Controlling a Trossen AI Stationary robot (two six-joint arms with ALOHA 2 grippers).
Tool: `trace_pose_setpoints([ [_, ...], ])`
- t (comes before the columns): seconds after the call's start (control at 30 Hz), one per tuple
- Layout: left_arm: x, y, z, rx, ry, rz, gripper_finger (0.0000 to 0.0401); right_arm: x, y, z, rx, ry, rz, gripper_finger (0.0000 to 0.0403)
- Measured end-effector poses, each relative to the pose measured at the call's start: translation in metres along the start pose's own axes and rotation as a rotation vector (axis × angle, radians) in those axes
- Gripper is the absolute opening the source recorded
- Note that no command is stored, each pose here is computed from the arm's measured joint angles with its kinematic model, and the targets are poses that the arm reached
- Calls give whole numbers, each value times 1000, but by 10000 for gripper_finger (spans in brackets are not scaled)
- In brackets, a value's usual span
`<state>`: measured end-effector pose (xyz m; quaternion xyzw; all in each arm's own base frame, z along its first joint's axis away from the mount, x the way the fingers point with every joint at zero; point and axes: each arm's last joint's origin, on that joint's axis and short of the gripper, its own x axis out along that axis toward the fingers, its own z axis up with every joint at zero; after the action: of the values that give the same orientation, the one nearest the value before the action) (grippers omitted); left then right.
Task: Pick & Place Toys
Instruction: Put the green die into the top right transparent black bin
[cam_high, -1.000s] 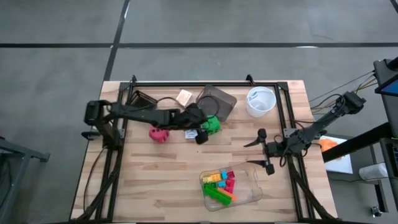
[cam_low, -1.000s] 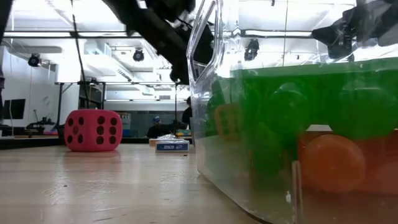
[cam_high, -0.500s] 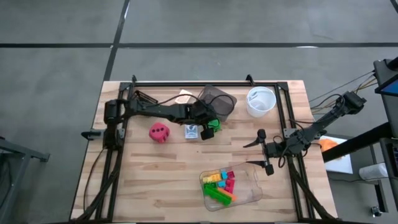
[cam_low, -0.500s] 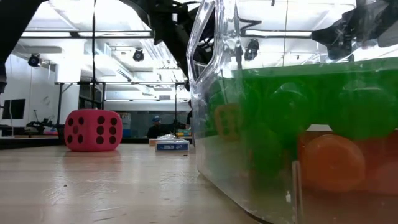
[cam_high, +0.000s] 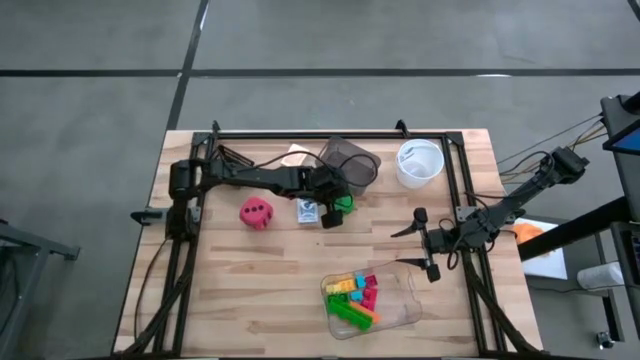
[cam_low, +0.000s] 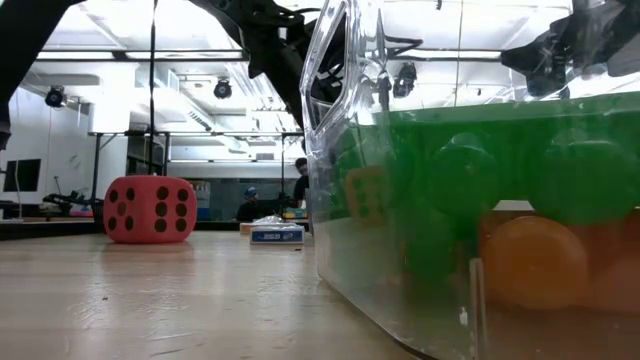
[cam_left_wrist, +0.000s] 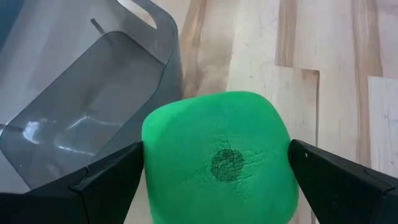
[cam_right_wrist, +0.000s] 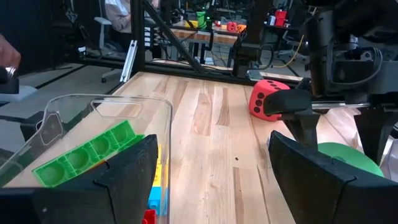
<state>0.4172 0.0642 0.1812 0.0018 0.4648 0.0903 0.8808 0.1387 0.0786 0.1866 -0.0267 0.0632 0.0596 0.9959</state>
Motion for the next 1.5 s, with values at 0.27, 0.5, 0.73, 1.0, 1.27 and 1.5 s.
trace_pose_setpoints([
  [0.27,1,-1,-2,15,12,-5,381,0,0,0,0,0,0,301],
  [0.5,1,0,-2,18,16,-1,261,0,0,0,0,0,0,301],
  [0.73,0,0,-2,17,19,-13,96,0,0,0,0,0,0,301],
  [1.0,-1,-1,-2,17,17,-20,11,1,0,-1,-4,8,0,301],
  [1.27,-23,-1,3,15,-16,-37,5,3,1,-4,-13,28,-1,301],
  [1.5,-53,2,14,14,-105,-33,2,4,2,-5,-18,37,-1,301],
])
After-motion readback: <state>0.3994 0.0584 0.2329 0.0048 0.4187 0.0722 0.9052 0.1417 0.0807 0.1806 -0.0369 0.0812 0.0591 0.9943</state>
